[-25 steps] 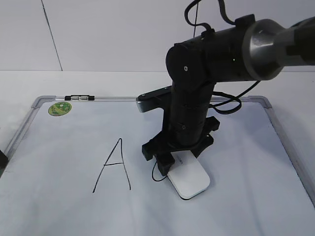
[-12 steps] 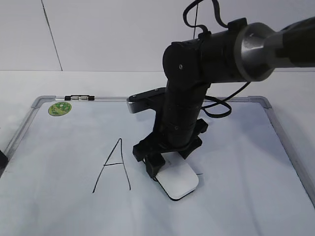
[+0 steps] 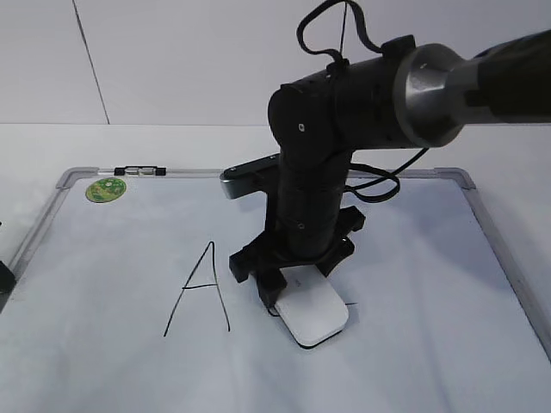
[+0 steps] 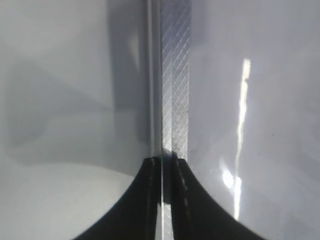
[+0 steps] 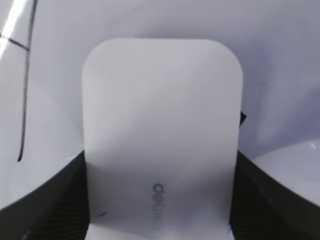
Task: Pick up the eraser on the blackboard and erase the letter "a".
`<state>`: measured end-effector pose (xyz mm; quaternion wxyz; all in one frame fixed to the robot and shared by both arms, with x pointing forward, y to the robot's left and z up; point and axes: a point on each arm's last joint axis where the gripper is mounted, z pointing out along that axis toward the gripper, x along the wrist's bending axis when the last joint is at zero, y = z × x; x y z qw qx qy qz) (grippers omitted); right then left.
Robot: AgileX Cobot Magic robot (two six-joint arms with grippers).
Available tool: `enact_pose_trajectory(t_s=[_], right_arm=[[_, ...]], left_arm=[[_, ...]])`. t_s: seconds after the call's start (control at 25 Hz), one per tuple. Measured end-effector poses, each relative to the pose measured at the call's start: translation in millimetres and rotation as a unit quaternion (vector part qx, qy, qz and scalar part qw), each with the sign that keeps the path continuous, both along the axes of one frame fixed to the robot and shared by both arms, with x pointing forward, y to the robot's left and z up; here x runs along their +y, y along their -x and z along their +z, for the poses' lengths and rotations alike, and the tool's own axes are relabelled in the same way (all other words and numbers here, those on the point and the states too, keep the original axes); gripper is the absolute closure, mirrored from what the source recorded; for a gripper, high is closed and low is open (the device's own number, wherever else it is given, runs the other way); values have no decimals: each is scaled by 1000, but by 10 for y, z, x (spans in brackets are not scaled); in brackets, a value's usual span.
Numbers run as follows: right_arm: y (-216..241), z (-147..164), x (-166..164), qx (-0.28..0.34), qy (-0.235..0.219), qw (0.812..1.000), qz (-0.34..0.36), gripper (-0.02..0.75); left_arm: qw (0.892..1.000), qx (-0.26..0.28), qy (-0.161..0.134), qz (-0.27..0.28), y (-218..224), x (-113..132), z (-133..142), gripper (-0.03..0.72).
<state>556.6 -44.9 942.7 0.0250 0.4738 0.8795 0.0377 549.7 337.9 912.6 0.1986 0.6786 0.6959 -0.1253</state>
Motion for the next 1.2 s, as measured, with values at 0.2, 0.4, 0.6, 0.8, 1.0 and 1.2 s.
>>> enact_pose_trajectory(t_s=[0.2,0.4,0.6,0.8,1.0,1.2], right_arm=[[-92,6,-111,-13,13,1000,-24,185],[-233,74,-340,-40,39,998,-33,186],[-222,180,-402,-44,34,998,-31,186],[-34,29,-292,-4,0,1000,-2,186],[109,12,-162,-7,-10,999,35,186],[344,10,113,-1,-19,996,86,186]], left_arm=[[1000,0,1,1,-2,-2,-3,666],[1000,0,1,1,-2,-2,-3,666],[1000,0,1,1,-2,-2,-3,666],[1000,0,1,1,-2,-2,-3,666],[1000,0,1,2,-3,-1,-4,666],[1000,0,1,2,-3,-1,-4,666]])
